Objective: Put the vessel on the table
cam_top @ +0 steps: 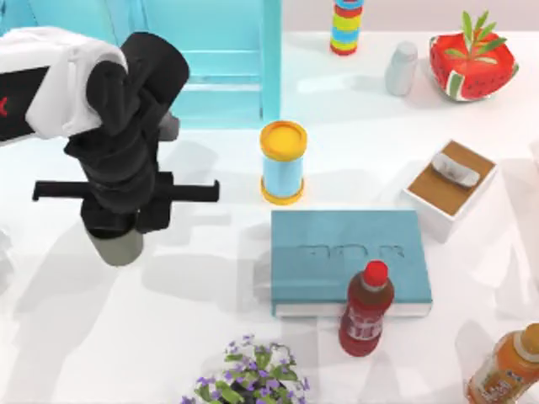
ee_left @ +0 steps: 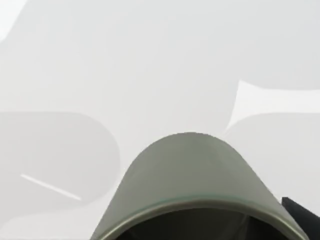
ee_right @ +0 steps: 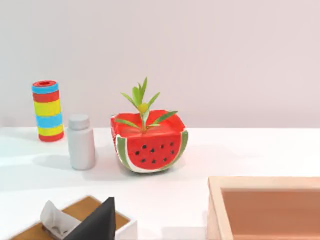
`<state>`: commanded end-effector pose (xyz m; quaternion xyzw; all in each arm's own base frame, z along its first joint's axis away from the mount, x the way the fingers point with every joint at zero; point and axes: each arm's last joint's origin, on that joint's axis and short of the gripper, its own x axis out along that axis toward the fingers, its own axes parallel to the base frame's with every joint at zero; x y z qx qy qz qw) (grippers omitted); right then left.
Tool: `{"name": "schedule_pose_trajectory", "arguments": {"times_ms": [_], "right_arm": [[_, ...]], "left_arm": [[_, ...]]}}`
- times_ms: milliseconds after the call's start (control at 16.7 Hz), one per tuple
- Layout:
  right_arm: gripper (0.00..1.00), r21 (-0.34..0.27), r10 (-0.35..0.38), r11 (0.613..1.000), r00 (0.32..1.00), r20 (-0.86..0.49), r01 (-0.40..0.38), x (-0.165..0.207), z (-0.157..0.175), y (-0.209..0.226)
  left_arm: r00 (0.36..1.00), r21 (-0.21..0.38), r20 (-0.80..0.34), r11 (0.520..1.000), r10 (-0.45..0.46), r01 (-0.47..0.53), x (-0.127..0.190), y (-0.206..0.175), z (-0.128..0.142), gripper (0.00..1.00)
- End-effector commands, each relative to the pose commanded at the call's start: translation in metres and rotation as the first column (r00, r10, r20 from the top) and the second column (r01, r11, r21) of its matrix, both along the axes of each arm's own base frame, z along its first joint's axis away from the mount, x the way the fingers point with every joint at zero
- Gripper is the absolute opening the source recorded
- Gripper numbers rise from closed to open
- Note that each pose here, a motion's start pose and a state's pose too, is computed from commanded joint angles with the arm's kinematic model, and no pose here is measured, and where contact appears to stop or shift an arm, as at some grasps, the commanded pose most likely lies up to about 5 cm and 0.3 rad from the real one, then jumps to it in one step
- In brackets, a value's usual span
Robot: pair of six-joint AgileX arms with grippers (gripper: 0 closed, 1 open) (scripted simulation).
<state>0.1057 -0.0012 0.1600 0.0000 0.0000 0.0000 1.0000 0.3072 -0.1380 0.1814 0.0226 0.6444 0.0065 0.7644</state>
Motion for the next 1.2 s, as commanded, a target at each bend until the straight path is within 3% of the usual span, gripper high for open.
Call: {"name": "schedule_pose_trajectory", "arguments": {"times_ms": [60, 840, 1200], "right_arm": [[1.0, 0.0, 0.0, 1.0, 1.0, 0.0, 0.0, 0.0, 0.0, 0.0], [1.0, 0.0, 0.0, 1.0, 1.0, 0.0, 0.0, 0.0, 0.0, 0.0], [1.0, 0.0, 0.0, 1.0, 1.0, 0.0, 0.0, 0.0, 0.0, 0.0]], "left_arm": [[1.0, 0.0, 0.0, 1.0, 0.0, 0.0, 0.0, 0.0, 0.0, 0.0], [1.0, 0.0, 0.0, 1.0, 0.0, 0.0, 0.0, 0.0, 0.0, 0.98], [1.0, 0.0, 0.0, 1.0, 0.0, 0.0, 0.0, 0.0, 0.0, 1.0]]}}
